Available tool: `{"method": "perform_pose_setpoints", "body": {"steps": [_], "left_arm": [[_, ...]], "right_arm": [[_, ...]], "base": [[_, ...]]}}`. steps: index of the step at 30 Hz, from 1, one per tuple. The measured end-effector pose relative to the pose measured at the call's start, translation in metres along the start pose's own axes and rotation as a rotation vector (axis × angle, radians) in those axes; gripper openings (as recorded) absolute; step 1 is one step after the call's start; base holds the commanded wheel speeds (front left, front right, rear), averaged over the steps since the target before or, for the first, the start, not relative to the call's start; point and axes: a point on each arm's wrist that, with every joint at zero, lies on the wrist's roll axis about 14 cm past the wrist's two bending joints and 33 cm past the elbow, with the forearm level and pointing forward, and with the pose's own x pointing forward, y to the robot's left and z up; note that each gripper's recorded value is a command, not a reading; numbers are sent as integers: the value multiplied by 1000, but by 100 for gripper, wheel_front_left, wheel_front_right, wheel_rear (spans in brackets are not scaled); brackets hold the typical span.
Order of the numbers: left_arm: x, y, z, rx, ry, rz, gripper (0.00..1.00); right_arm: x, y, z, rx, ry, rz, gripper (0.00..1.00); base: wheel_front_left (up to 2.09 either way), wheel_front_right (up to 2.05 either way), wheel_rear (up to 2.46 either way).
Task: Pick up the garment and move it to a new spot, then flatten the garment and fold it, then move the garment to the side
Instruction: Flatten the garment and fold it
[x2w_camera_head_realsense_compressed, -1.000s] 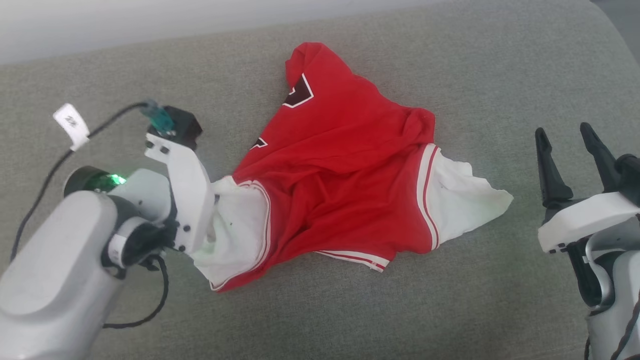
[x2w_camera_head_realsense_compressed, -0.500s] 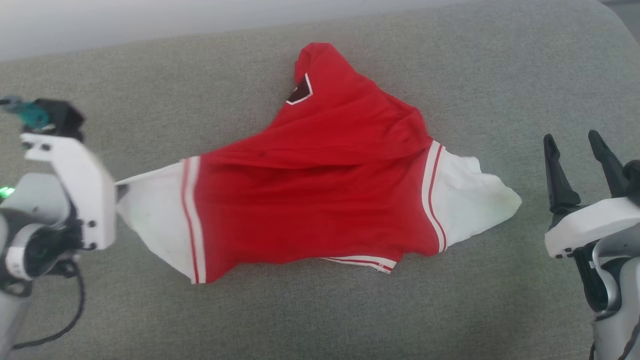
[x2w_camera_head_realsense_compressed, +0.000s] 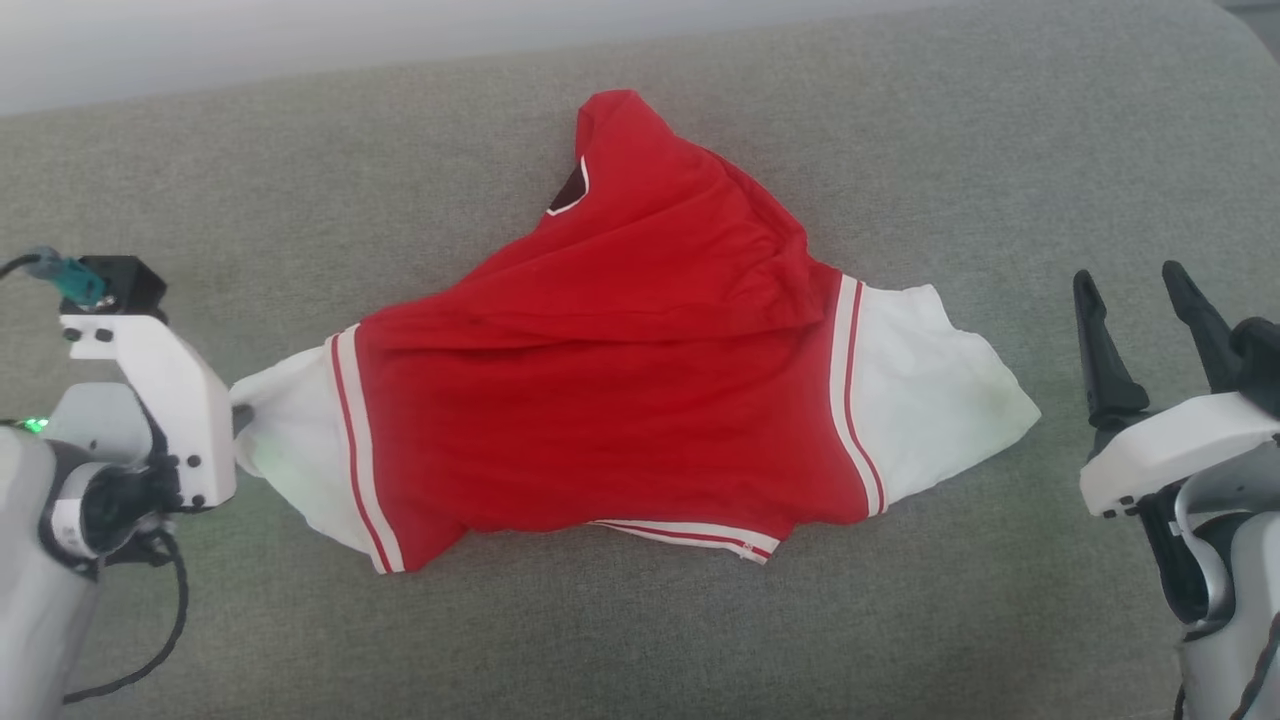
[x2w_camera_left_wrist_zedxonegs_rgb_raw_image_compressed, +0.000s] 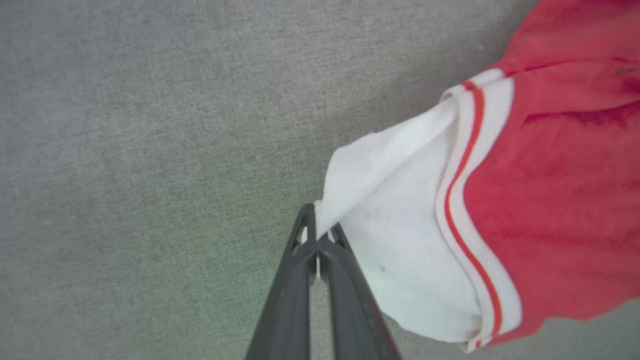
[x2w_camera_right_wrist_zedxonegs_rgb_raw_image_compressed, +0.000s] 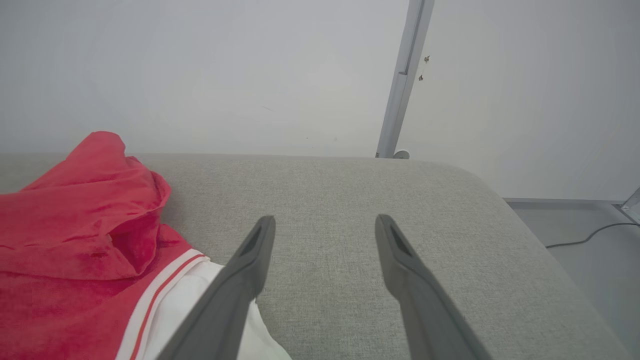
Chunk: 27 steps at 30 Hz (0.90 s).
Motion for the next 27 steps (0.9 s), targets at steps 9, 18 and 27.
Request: {"method": "perform_pose_setpoints", "body": {"steps": [9, 18, 27], "left_arm": [[-3, 0, 11, -29, -43, -15, 100], [-26, 4, -10, -81, 58, 21, 100], [-17, -18, -33, -85, 144, -7, 100]], "right_arm": [[-2, 4, 7, -11, -8, 20, 100], [-8, 4, 11, -17, -10, 28, 100], [-7, 8, 8, -13, 0, 36, 100]], "base": [[0, 0, 0], [0, 0, 0], [0, 0, 0]]}}
